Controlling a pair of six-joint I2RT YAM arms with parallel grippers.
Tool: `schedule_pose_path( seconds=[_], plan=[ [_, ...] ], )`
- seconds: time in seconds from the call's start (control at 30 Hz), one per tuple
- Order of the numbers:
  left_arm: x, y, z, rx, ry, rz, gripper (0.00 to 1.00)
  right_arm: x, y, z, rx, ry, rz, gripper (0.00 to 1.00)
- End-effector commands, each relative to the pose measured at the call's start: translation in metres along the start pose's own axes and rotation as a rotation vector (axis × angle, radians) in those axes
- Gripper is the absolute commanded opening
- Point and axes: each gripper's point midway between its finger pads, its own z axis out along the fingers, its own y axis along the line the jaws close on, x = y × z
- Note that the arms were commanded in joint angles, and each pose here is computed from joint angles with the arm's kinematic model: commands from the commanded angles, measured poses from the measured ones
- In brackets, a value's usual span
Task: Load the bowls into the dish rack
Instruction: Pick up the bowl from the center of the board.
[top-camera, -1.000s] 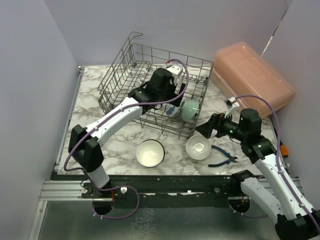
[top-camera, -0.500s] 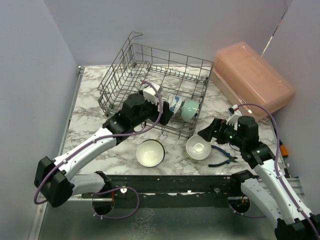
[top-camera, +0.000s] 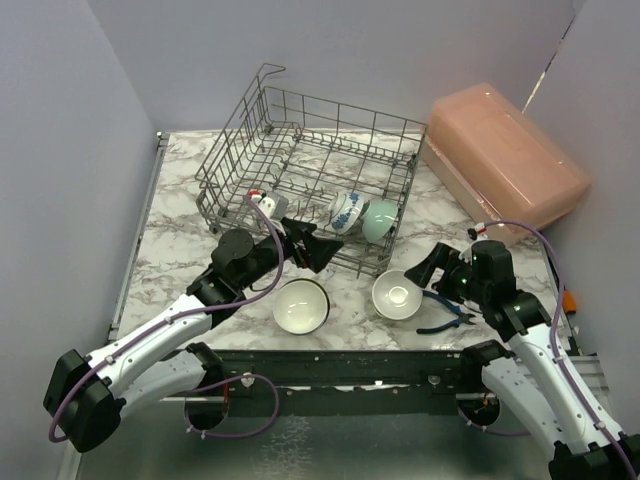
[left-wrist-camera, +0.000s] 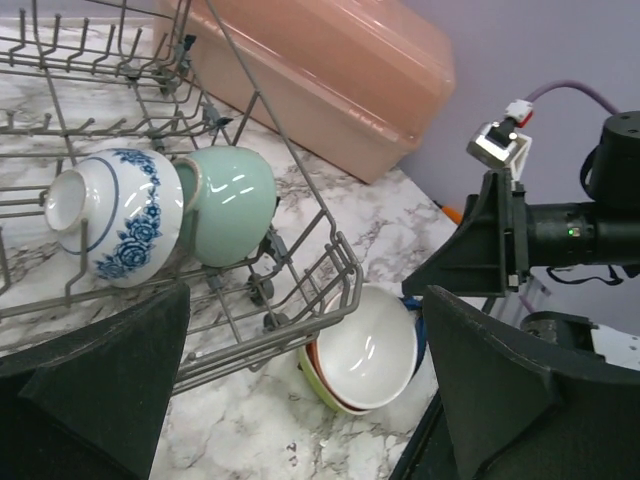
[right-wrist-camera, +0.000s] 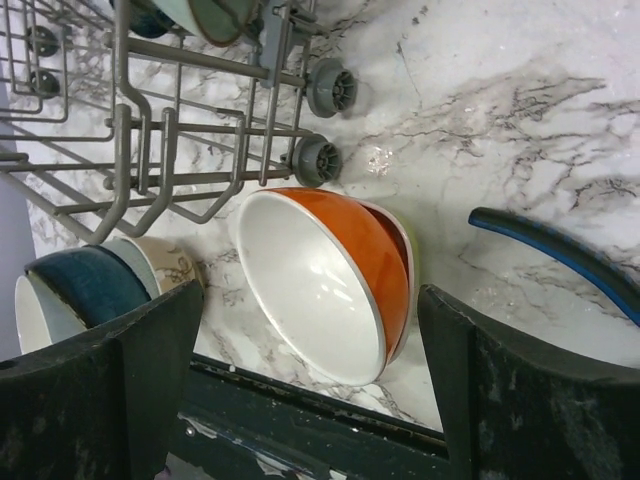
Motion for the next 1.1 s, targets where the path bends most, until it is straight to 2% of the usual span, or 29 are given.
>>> schedule_pose_path(
  seconds=[0.0, 0.1, 0.2, 0.47, 0.53, 0.6, 0.67, 0.73, 0.8, 0.87, 0.9, 1.07],
  plan=[
    [-0.004, -0.021, -0.005, 0.107, -0.037, -0.064, 0.99, 0.013, -0.019, 0.004, 0.096, 0.032, 0.078, 0.9],
    [-0.003, -0.022, -0.006, 0.114, -0.037, -0.077, 0.98, 0.019, -0.024, 0.011, 0.109, 0.044, 0.124, 0.88],
    [-0.004, -0.024, -0.007, 0.123, -0.042, -0.08, 0.98, 0.021, -0.023, 0.017, 0.083, 0.044, 0.134, 0.76],
    [-0.004, -0.019, -0.01, 0.102, -0.055, -0.08, 0.98, 0.027, -0.036, 0.028, 0.118, 0.048, 0.138, 0.71],
    [-0.003, -0.019, -0.009, 0.099, -0.055, -0.081, 0.98, 0.025, -0.035, 0.028, 0.113, 0.042, 0.125, 0.62],
    [-0.003, -0.019, -0.009, 0.099, -0.054, -0.082, 0.98, 0.024, -0.034, 0.029, 0.106, 0.039, 0.114, 0.45],
    [-0.002, -0.018, -0.01, 0.098, -0.051, -0.082, 0.98, 0.025, -0.035, 0.029, 0.108, 0.038, 0.11, 0.37],
    [-0.002, -0.018, -0.01, 0.097, -0.053, -0.077, 0.99, 0.027, -0.037, 0.03, 0.112, 0.042, 0.118, 0.21],
    [-0.004, -0.018, -0.01, 0.094, -0.054, -0.073, 0.99, 0.028, -0.037, 0.03, 0.113, 0.045, 0.124, 0.1],
    [-0.005, -0.018, -0.01, 0.091, -0.054, -0.068, 0.99, 0.027, -0.037, 0.03, 0.114, 0.045, 0.12, 0.07],
    [-0.005, -0.017, -0.01, 0.085, -0.051, -0.069, 0.99, 0.026, -0.037, 0.029, 0.115, 0.046, 0.115, 0.01],
    [0.002, -0.011, -0.009, 0.058, -0.033, -0.081, 0.99, 0.021, -0.031, 0.025, 0.103, 0.044, 0.082, 0.0]
  ],
)
